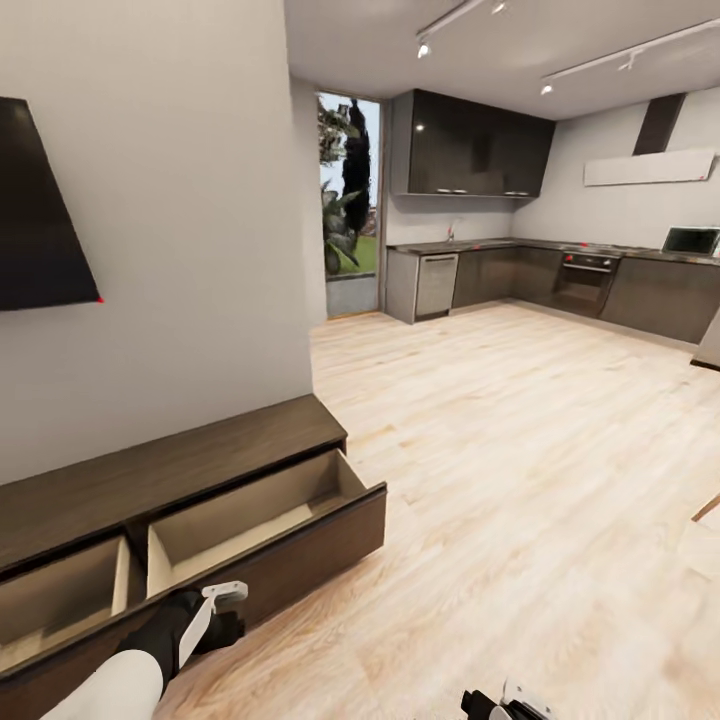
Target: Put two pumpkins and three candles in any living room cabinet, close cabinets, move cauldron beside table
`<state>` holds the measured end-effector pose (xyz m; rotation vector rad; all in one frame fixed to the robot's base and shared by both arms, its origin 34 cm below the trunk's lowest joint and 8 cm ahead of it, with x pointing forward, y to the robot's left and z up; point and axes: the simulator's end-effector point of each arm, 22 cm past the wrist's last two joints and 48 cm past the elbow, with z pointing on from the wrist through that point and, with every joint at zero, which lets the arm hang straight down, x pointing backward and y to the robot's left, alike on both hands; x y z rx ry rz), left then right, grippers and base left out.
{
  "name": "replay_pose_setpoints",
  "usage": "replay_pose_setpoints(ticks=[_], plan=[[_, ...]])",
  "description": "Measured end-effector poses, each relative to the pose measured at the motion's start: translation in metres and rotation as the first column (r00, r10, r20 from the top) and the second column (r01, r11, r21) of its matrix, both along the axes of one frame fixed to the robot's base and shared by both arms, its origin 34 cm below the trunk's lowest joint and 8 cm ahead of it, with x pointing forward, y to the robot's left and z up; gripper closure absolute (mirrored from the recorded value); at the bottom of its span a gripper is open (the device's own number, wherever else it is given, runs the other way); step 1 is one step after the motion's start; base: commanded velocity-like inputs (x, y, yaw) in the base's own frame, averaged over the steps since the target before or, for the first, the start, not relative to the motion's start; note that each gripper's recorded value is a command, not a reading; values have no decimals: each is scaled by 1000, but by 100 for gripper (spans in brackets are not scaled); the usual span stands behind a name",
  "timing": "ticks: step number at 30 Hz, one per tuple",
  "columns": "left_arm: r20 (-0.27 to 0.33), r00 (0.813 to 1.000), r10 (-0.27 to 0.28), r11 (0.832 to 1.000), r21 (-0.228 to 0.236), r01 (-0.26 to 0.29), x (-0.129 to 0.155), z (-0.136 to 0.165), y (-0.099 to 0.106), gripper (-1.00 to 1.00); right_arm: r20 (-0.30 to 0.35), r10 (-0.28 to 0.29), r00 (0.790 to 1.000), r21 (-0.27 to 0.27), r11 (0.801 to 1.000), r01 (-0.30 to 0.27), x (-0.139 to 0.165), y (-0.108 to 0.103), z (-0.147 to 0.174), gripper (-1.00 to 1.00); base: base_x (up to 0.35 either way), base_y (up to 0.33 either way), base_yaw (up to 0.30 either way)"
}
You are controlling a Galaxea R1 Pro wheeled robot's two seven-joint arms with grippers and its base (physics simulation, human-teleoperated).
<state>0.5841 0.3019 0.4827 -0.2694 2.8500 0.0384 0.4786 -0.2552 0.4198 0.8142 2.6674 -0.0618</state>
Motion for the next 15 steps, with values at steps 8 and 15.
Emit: replay_pose_setpoints(ticks=[8, 15], plan=[[0, 1000, 0, 1000, 0, 0, 0, 0, 0, -100, -1, 0, 1000, 0, 1000, 0, 0, 0, 0, -100, 0, 0, -271], [0, 1000, 0, 1000, 0, 0, 0, 0, 0, -100, -1, 0, 1000, 0, 1000, 0, 0, 0, 0, -100, 0, 0, -272]])
